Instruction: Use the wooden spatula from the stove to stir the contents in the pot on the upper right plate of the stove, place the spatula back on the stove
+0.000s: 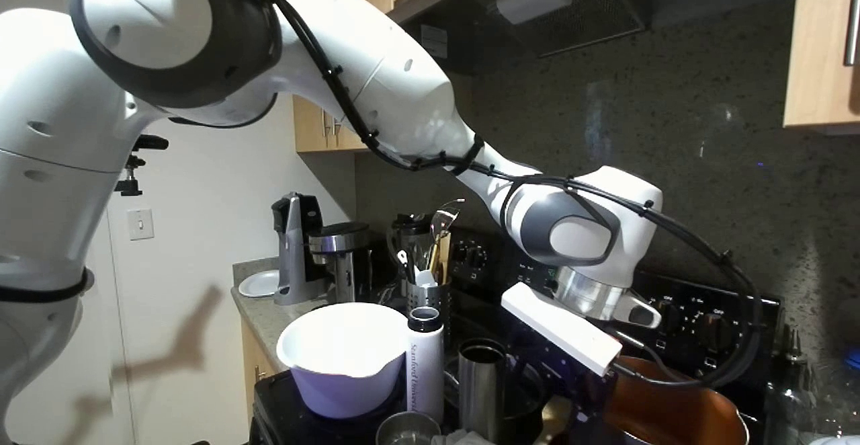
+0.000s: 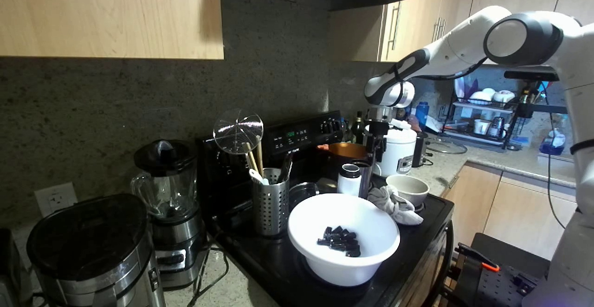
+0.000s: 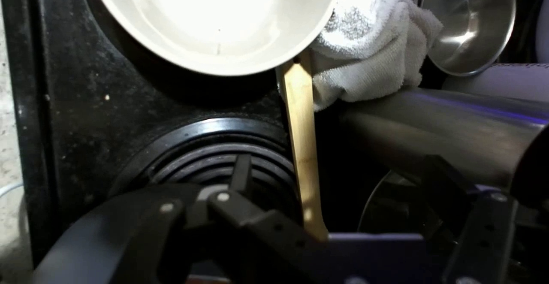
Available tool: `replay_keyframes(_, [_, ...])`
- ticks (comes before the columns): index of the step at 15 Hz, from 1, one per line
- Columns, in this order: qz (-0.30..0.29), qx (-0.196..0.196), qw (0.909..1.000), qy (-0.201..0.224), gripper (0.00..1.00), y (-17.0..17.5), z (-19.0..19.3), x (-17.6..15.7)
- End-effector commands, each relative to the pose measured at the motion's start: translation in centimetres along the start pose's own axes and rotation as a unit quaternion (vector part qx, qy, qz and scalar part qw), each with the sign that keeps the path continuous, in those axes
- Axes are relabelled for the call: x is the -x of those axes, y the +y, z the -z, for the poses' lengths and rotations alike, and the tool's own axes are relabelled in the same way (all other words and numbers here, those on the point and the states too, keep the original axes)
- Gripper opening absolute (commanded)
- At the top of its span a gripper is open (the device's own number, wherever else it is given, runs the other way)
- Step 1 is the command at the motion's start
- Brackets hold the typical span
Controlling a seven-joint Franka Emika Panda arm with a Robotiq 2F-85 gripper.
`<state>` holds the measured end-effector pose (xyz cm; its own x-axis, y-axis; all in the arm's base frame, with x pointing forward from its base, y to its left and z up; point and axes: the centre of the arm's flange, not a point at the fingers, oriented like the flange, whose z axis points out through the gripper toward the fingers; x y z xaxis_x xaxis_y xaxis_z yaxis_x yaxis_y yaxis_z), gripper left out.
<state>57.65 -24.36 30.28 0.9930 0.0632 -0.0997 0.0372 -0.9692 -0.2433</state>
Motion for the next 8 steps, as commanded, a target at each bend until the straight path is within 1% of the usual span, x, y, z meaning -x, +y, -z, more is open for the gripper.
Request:
replay_keyframes(1, [-0.004,0.015,0.9998,0.009,1.0,-1.7,2.5,1.9])
replay_keyframes(4, [-0.009,0.012,0.9997,0.017,1.0,-1.9,3.9,3.2])
replay_keyframes(8, [-0.009,0.003,0.9997,0.022,1.0,-0.9,5.2,6.7])
